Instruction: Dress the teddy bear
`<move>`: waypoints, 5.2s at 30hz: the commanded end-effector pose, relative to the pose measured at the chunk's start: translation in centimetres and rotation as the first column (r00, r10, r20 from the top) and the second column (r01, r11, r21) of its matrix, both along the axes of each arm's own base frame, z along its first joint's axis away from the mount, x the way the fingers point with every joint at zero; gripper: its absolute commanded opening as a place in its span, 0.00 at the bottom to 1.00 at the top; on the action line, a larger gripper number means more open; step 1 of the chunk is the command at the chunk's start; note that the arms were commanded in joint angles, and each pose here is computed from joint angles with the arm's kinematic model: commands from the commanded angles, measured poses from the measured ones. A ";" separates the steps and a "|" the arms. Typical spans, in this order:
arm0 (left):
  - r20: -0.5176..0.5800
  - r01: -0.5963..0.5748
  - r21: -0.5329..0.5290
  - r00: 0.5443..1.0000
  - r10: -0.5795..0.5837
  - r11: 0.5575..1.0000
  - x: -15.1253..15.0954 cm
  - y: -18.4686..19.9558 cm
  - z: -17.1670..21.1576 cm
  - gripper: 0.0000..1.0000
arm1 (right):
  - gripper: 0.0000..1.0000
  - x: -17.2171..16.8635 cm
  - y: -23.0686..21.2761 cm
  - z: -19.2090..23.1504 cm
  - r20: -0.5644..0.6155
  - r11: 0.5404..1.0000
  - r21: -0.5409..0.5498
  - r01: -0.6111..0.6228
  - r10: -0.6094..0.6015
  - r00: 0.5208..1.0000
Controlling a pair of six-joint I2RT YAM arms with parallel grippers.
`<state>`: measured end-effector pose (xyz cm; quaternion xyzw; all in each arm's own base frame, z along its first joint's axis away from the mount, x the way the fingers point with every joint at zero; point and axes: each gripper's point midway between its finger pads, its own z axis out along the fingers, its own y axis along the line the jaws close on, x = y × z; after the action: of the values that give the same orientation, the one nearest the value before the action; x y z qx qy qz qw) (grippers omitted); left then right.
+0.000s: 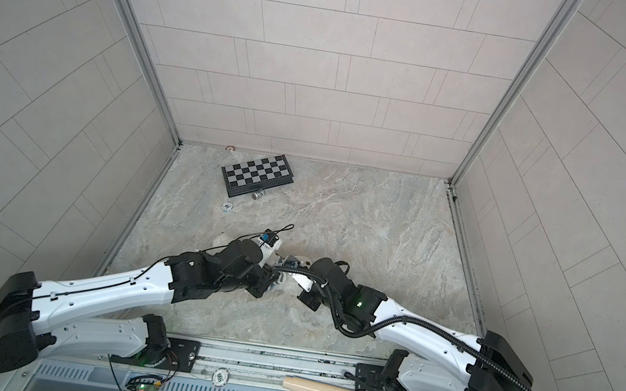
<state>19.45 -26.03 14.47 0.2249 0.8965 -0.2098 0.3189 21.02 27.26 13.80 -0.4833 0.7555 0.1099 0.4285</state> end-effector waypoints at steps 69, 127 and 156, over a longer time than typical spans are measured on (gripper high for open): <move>0.097 -0.114 -0.037 0.988 0.117 0.993 2.7 3.8 3.8 0.00 | 0.00 -1.5 -2.5 0.9 0.181 0.996 -0.084 -0.011 0.026 0.983; -0.030 -0.329 -0.271 0.942 0.334 0.905 5.0 8.5 2.9 0.00 | 0.00 -7.9 0.3 -1.6 0.406 0.751 -0.625 -0.214 0.546 0.733; -0.037 -0.096 -0.252 0.995 0.090 0.963 0.6 7.1 3.6 0.27 | 0.00 -6.8 0.5 2.5 0.487 0.886 -0.417 -0.203 0.407 0.773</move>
<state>20.70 -18.86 16.91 0.1167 0.8826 -0.3067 0.3368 14.01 27.19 14.94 -0.6923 0.5062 -0.1160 0.5010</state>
